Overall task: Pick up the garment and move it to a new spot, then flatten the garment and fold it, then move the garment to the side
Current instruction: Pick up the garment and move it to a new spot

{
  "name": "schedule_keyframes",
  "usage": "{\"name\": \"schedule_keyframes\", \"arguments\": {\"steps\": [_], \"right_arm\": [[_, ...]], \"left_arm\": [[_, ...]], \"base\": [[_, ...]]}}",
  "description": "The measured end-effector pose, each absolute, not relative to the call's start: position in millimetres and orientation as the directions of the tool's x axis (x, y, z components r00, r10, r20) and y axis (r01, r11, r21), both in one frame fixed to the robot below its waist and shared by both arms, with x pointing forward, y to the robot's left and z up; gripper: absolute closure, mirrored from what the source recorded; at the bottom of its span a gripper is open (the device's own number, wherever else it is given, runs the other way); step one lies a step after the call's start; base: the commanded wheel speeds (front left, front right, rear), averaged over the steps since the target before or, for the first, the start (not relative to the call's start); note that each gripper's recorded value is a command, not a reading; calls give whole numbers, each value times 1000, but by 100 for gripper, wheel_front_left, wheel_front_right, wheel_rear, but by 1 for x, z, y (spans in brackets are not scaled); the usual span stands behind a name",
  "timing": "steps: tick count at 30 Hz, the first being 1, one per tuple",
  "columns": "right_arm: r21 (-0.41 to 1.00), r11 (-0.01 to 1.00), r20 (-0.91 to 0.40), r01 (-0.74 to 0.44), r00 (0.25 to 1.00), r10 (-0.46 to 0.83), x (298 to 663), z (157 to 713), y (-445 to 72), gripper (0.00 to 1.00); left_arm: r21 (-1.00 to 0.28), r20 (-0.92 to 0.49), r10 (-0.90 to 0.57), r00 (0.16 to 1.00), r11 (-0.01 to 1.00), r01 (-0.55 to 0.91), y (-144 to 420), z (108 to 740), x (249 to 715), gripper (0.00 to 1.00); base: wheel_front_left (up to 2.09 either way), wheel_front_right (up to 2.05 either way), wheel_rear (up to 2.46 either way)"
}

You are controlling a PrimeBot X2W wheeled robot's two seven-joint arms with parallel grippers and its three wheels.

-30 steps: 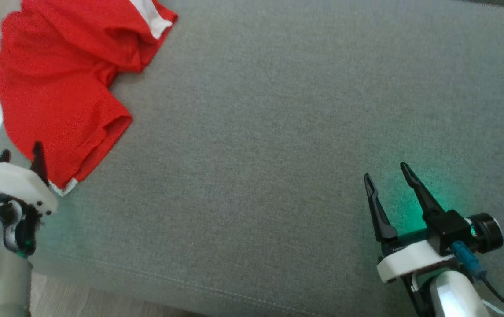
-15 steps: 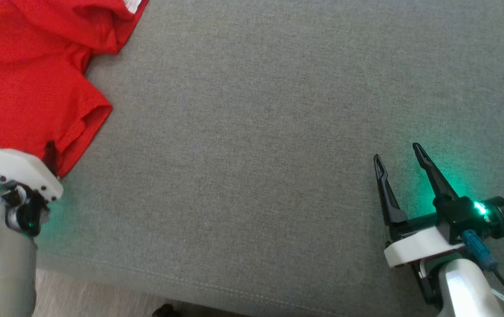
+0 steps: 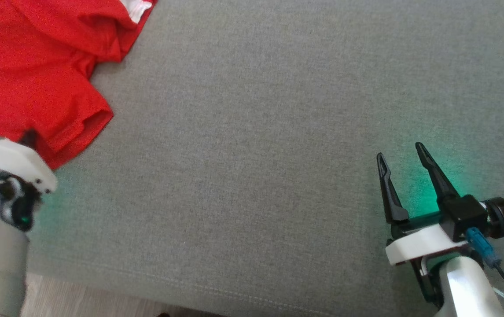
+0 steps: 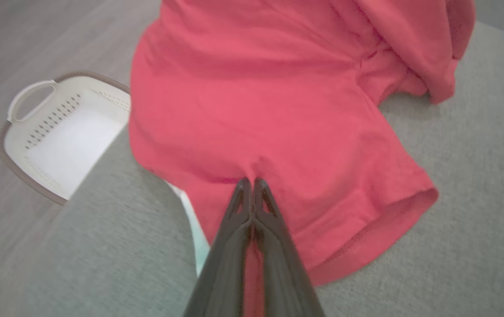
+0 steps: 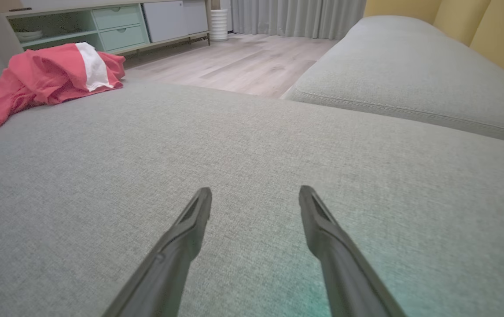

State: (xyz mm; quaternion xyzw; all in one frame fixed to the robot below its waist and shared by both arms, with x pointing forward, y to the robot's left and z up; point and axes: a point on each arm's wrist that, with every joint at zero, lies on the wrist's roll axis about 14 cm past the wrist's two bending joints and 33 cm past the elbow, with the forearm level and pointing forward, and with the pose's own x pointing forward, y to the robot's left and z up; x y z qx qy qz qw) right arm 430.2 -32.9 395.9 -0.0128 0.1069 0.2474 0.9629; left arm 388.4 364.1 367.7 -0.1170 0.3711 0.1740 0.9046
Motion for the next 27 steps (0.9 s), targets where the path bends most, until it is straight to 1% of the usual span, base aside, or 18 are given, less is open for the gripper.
{"name": "schedule_keyframes", "arguments": {"steps": [5,8,9,14,18,21,24,27], "right_arm": [[42,885,-179,-463,868,463,427,408,-37,0],[52,893,-156,-448,879,450,424,417,-42,0],[60,900,-142,-432,889,436,422,423,-47,0],[73,923,-105,-379,917,385,414,439,-65,0],[79,943,-78,-323,941,329,404,451,-85,0],[86,961,-80,-261,960,268,391,454,-107,0],[89,977,-66,-194,978,200,379,460,-131,0],[88,987,-50,-137,989,142,367,466,-150,0]], "left_arm": [[-39,-601,275,750,928,-371,384,413,405,100],[6,-505,275,818,949,-316,386,451,423,100],[44,-443,268,856,960,-278,385,478,433,100],[117,-321,206,925,977,-177,366,541,453,100],[174,-193,93,977,983,-59,323,605,474,100],[214,-84,-17,996,976,34,280,656,487,100],[252,-9,-144,990,957,141,230,694,491,100],[270,13,-279,960,925,265,174,712,489,100]], "base": [[0,0,0],[0,0,0],[0,0,0],[0,0,0],[0,0,0],[0,0,0],[0,0,0],[0,0,0]]}}
